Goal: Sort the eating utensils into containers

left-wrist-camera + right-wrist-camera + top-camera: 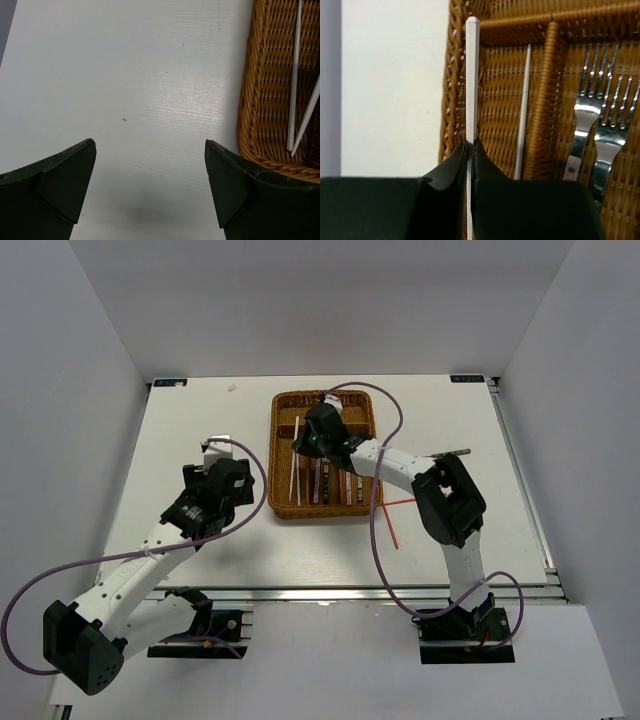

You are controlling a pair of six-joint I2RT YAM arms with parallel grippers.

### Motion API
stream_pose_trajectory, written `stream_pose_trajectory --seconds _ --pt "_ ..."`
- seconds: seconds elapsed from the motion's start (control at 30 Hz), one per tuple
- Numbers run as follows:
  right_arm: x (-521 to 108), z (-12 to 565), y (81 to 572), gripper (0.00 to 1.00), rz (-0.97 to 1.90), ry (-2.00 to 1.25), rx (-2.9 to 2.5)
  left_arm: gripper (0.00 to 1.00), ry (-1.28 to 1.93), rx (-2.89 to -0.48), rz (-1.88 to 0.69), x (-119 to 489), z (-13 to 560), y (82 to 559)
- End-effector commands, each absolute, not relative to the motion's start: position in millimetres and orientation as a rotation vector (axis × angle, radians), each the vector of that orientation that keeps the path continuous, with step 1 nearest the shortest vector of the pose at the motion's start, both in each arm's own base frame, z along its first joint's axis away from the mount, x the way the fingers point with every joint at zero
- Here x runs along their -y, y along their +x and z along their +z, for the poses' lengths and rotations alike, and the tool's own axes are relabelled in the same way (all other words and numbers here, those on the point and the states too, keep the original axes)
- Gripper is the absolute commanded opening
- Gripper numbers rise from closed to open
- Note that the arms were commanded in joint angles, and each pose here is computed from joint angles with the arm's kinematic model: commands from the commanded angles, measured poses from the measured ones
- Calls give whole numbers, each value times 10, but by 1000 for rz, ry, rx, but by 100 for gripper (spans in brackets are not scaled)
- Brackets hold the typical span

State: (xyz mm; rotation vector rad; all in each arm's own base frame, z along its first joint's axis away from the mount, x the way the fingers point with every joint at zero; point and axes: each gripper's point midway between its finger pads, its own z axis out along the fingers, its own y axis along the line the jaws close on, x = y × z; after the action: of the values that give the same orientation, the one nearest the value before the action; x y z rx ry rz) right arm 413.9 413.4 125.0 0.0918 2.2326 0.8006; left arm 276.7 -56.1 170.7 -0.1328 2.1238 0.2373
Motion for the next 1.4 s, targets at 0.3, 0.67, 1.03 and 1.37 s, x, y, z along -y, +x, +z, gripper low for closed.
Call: stream_pose_trajectory --seconds 0.3,0.67,1.03,1.37 --pt "-4177 1590 4279 56 773 47 -2179 98 -142 -2107 206 570 1795 2773" --pt "-3561 2309 3949 68 602 -174 -2073 98 -148 -2102 212 550 1802 2761" --pt "-1868 1462 2989 40 248 -231 -2301 98 -157 -2094 207 543 1832 2760" --pt "-1689 893 2629 38 220 -227 -2433 98 -140 -2112 201 578 1780 2768"
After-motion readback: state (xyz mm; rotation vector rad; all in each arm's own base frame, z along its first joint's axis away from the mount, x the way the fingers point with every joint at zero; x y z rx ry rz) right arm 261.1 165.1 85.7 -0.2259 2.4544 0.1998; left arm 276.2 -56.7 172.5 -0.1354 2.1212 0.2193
